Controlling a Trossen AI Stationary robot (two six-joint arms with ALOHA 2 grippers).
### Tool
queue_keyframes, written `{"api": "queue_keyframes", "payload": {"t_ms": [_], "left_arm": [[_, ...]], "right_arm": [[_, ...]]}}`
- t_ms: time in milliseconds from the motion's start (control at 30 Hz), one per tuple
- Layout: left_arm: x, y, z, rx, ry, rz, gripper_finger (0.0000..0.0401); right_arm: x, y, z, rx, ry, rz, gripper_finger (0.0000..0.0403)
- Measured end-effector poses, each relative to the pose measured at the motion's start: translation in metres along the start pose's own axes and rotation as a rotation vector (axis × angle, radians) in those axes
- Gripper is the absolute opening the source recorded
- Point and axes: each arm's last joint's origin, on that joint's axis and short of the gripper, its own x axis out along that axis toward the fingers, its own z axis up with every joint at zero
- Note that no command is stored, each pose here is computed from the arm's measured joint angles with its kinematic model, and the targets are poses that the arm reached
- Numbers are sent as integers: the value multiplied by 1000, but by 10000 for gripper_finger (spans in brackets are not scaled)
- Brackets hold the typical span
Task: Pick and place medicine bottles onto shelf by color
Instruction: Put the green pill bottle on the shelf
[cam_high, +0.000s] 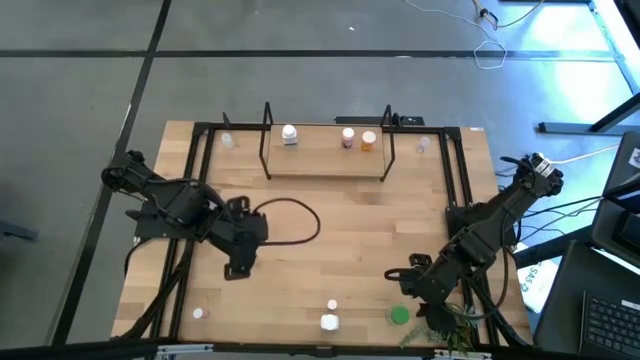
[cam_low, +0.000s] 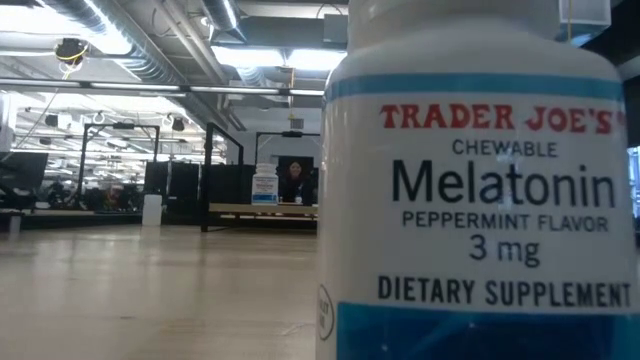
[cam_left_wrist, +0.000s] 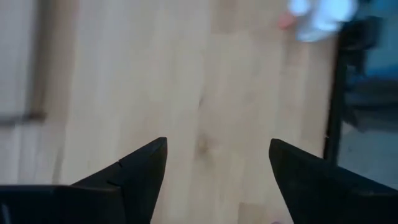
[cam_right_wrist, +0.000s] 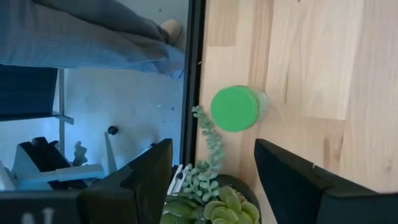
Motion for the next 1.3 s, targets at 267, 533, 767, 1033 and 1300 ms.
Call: {"api": "queue_keyframes", "payload": {"t_ms": [267,533,767,1033,1300], "left_arm": [[-1,-11,7,224,-43,-191,276],[-2,-13,7,258,-40,-234,276],[-2,-13,7,258,-40,-234,276],[-1,-12,8,257,-41,-232,276],[-1,-12,8,257,-41,-233,276]], "right_arm": [[0,-1,1,19,-19,-19,229],[0,-1,0,19,-15,-22,229],[0,-1,0,15,-20,-28,229],[0,0,-1,-74,-67,-85,229],[2,6,-7,-149,-54,-74,229]]}}
